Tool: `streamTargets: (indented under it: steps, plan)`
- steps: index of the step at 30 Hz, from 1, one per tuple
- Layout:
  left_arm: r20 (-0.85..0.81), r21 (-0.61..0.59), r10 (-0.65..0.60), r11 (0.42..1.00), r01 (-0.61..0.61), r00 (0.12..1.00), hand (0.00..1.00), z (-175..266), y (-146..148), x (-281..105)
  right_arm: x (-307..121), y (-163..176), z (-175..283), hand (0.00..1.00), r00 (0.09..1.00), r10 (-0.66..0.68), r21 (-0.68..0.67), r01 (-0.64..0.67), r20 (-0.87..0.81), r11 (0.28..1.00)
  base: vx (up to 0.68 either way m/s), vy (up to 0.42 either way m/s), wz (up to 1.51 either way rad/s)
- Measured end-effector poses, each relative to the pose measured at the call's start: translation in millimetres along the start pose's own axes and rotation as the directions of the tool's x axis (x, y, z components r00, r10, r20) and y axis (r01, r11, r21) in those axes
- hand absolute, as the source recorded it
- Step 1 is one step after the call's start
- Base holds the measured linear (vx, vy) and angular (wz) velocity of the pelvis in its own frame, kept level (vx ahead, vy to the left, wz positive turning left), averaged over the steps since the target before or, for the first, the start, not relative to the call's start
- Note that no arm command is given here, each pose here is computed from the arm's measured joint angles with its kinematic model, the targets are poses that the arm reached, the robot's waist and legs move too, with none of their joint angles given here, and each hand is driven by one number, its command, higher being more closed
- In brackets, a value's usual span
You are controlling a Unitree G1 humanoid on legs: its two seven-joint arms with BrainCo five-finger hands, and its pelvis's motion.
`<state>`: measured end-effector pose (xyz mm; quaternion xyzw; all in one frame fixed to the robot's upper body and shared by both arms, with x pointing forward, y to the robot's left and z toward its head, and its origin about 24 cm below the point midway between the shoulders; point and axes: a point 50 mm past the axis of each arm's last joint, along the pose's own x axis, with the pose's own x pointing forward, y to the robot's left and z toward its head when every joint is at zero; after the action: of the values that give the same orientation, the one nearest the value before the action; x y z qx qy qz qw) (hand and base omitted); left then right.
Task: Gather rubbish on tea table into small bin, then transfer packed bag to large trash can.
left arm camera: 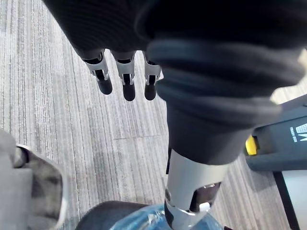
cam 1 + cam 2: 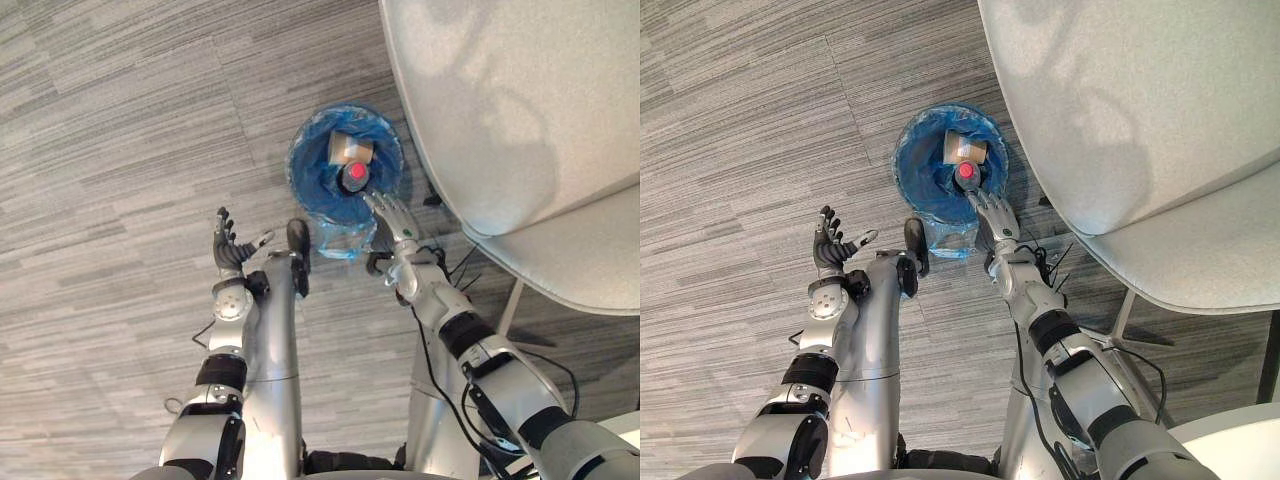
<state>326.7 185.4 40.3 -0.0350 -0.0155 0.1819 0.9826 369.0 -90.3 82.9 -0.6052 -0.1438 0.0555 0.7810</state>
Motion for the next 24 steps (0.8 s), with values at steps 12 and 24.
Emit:
streamTargets:
  steps: [12,24]
  plan:
    - [0.041,-0.024,0.01,1.0,-0.009,0.999,0.0,7,4,3,12,-6,4,1.0,1.0,0.01,-0.042,-0.01,-0.009,0.999,-0.01,0.012,0.06]
    - [0.043,-0.022,0.001,1.0,-0.001,0.999,0.0,9,4,3,10,-10,7,1.0,1.0,-0.019,0.047,0.019,-0.005,0.999,-0.01,0.019,0.0]
